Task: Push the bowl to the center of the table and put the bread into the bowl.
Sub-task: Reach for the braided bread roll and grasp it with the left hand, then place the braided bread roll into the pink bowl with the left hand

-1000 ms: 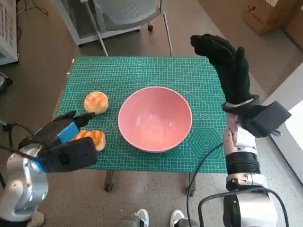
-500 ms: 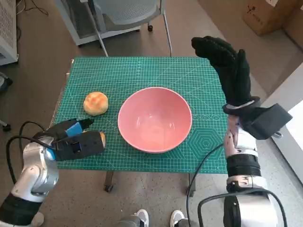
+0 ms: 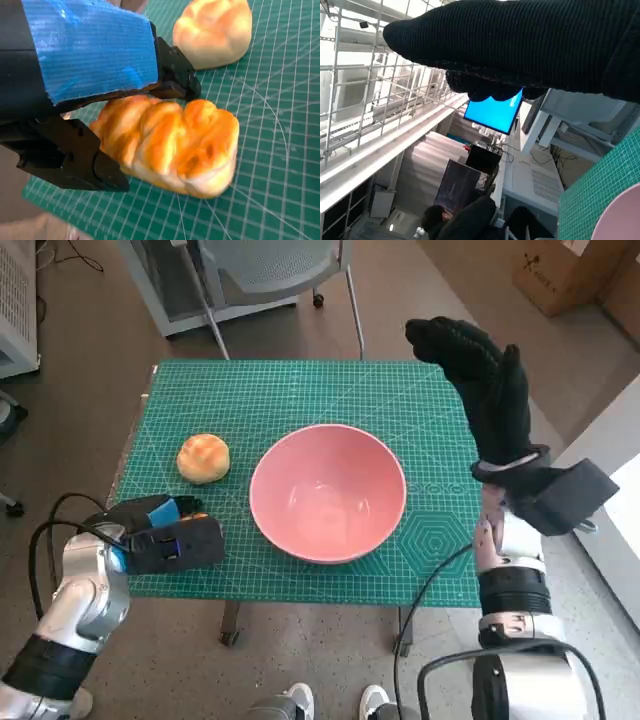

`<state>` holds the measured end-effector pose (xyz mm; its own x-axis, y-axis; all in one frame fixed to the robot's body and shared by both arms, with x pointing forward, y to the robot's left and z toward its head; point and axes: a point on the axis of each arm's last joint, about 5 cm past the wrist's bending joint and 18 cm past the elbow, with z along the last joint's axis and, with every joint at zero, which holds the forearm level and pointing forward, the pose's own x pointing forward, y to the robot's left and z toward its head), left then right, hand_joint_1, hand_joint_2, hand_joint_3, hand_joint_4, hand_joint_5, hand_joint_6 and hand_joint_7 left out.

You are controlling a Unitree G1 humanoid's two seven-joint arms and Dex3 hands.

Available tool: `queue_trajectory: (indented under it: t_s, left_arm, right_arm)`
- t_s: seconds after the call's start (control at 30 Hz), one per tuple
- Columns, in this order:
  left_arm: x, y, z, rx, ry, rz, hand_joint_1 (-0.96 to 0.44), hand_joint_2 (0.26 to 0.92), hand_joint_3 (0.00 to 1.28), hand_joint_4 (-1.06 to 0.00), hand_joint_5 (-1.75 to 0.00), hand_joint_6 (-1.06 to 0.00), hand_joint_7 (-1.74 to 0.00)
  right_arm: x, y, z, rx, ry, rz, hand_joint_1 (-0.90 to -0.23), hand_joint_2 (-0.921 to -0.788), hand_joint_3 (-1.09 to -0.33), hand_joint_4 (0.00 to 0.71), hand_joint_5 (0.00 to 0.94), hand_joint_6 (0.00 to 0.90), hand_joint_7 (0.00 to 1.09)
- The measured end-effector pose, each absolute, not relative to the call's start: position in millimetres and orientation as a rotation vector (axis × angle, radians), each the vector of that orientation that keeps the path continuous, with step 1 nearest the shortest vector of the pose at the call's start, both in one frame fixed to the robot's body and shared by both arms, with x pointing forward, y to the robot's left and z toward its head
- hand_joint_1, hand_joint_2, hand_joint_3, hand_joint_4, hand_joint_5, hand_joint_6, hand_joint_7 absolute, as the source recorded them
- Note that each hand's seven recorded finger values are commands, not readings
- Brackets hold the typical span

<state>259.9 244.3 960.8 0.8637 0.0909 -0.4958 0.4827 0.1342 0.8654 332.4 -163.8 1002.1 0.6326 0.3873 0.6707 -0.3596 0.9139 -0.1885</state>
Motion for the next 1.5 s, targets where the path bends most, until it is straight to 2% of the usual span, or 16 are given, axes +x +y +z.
queue_trajectory:
  t_s: [0.03,0.1,0.13,0.23,0.47,0.57,1.0,1.27,1.5]
  left_arm:
    - [259.7,244.0,960.0,1.433,0.481,-0.303,0.15,0.887,0.09,-0.72,-0.85,-0.73,-0.48]
    - [259.2,243.4,958.9,1.447,0.462,-0.306,0.08,0.900,0.08,-0.73,-1.03,-0.68,-0.77]
    - [258.9,243.3,958.6,1.450,0.455,-0.308,0.05,0.904,0.07,-0.74,-1.09,-0.66,-0.87]
    - [256.3,244.1,959.6,1.455,0.438,-0.313,0.02,0.899,0.07,-0.74,-1.18,-0.67,-0.97]
    - [245.4,241.2,976.9,1.424,0.388,-0.339,0.00,0.893,0.08,-0.74,-1.17,-0.67,-1.06]
    - [239.2,237.9,990.2,1.399,0.331,-0.325,0.00,0.892,0.07,-0.74,-1.14,-0.68,-1.09]
    - [222.4,231.0,1059.1,1.320,-0.037,-0.148,0.00,0.885,0.03,-0.82,-1.06,-0.74,-1.02]
    - [228.1,214.2,1079.2,1.256,-0.262,-0.083,0.00,0.876,0.02,-0.86,-0.97,-0.76,-1.04]
    - [244.3,194.1,1079.4,1.232,-0.334,-0.145,0.00,0.884,0.01,-0.84,-0.99,-0.75,-1.06]
  right_arm:
    - [332.3,-163.8,1001.8,-0.037,-0.775,0.427,-0.604,-0.921,-0.557,0.270,0.000,0.346,0.02]
    - [332.2,-163.9,1001.3,-0.037,-0.774,0.427,-0.602,-0.921,-0.557,0.270,0.000,0.346,0.02]
    - [332.1,-164.0,1001.1,-0.037,-0.773,0.427,-0.600,-0.921,-0.557,0.270,0.000,0.346,0.02]
    - [331.9,-164.0,1000.8,-0.037,-0.773,0.427,-0.598,-0.921,-0.557,0.270,0.000,0.346,0.02]
    - [331.5,-165.9,1000.1,-0.037,-0.771,0.424,-0.606,-0.921,-0.558,0.268,0.000,0.347,0.02]
    - [331.5,-166.6,1000.0,-0.037,-0.769,0.424,-0.610,-0.921,-0.557,0.267,0.000,0.348,0.02]
    - [332.1,-167.8,995.2,-0.027,-0.743,0.421,-0.605,-0.921,-0.556,0.267,0.000,0.349,0.02]
    - [332.8,-167.5,995.6,-0.016,-0.745,0.426,-0.592,-0.921,-0.557,0.268,0.000,0.350,0.02]
    - [333.2,-167.1,996.6,-0.006,-0.751,0.426,-0.586,-0.921,-0.559,0.267,0.000,0.350,0.02]
